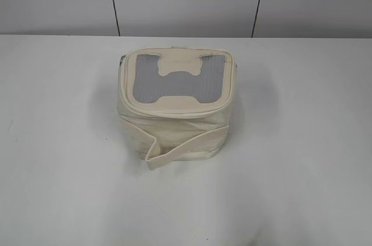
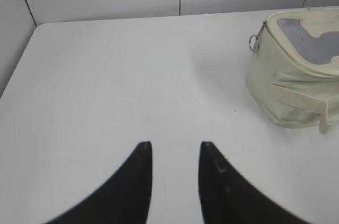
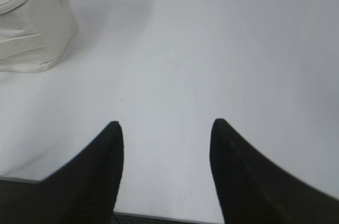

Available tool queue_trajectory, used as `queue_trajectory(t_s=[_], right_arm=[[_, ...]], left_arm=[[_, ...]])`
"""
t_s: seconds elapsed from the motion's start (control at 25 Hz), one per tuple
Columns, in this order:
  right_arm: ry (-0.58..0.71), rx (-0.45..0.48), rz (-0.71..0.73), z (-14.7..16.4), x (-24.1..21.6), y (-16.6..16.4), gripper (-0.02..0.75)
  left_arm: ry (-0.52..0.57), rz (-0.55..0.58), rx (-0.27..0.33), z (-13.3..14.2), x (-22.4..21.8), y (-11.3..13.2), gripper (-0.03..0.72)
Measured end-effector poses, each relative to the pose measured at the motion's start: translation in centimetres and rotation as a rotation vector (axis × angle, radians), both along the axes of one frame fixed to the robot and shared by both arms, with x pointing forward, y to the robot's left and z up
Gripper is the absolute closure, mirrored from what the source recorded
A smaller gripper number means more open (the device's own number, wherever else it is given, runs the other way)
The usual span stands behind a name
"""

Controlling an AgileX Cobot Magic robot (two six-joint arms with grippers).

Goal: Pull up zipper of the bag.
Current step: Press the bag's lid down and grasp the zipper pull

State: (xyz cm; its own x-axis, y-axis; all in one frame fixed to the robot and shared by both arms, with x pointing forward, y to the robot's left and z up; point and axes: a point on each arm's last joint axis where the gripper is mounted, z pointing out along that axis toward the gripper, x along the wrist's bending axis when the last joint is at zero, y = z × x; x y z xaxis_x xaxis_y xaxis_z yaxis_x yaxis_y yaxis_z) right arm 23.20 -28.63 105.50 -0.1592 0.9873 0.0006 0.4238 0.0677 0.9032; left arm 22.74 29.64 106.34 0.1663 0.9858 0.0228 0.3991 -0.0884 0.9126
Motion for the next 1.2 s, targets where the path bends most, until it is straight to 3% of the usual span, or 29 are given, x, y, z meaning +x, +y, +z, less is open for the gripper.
queue_trajectory(t_s=[0.36, 0.6, 0.84, 1.08, 1.2], right_arm=[[0.0, 0.039, 0.027, 0.1, 0.0, 0.4, 0.318], [-0.041, 0.193, 0.193, 1.9, 2.0, 2.2, 0.318], [0.014, 0.245, 0.411, 3.2, 10.6, 4.0, 0.318], [0.154, 0.219, 0.602, 2.8, 23.6, 5.6, 0.318], [0.195, 0.19, 0.687, 2.3, 30.4, 7.9, 0.318]], left_arm=[[0.0, 0.0, 0.0, 0.0, 0.0, 0.0, 0.451], [0.0, 0.0, 0.0, 0.0, 0.0, 0.0, 0.451], [0.0, 0.0, 0.0, 0.0, 0.0, 0.0, 0.451], [-0.001, 0.0, 0.0, 0.0, 0.0, 0.0, 0.451], [-0.001, 0.0, 0.0, 0.0, 0.0, 0.0, 0.451]])
